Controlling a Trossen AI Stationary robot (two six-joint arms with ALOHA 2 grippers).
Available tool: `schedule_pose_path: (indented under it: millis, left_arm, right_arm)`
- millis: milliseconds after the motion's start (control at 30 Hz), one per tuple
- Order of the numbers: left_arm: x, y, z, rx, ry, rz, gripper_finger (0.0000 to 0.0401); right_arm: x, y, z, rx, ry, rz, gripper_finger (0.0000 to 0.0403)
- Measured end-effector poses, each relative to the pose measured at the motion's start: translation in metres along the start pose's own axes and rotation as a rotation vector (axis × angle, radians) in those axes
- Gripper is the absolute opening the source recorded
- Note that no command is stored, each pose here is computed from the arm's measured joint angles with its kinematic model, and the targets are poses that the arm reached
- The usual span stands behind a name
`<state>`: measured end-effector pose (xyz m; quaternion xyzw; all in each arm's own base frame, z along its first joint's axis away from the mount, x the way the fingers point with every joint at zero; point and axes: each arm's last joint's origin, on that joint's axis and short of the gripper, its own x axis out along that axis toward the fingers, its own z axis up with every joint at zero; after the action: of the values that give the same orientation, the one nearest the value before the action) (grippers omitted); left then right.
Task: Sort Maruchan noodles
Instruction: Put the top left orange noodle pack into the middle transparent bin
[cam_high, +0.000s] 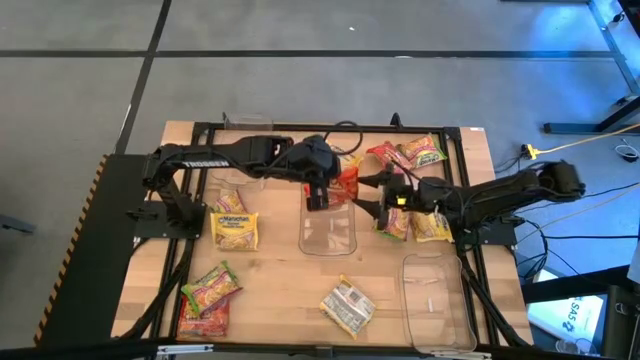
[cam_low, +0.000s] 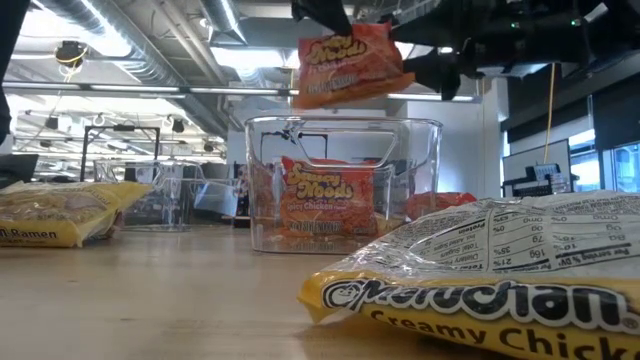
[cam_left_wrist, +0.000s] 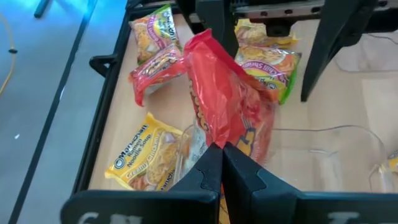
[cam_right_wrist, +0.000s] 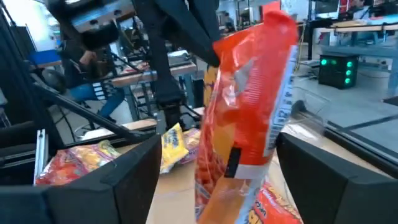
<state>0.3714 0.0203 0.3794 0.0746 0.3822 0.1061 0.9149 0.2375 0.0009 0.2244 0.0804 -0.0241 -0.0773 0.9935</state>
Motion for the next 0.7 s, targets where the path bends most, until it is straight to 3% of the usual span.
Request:
schedule_pose_path:
  millis: [133, 333, 567, 700]
  left_arm:
    - [-0.001, -0.005, 0.002, 0.006, -0.015, -0.010, 0.0000]
    - [-0.004, -0.016, 0.005, 0.027, -0.052, -0.027, 0.0000]
    - [-0.005, -0.022, 0.007, 0.045, -0.067, -0.044, 0.0001]
    - [-0.006, -0.024, 0.007, 0.053, -0.072, -0.047, 0.0026]
  right_arm:
    - [0.009, 0.000, -0.001, -0.004, 0.012, -0.055, 0.0296]
    - [0.022, 0.002, -0.007, -0.012, 0.049, -0.037, 0.0277]
    - [0.023, 0.003, -0.009, -0.050, 0.060, 0.012, 0.0163]
    - [0.023, 0.003, -0.011, -0.093, 0.080, 0.013, 0.0094]
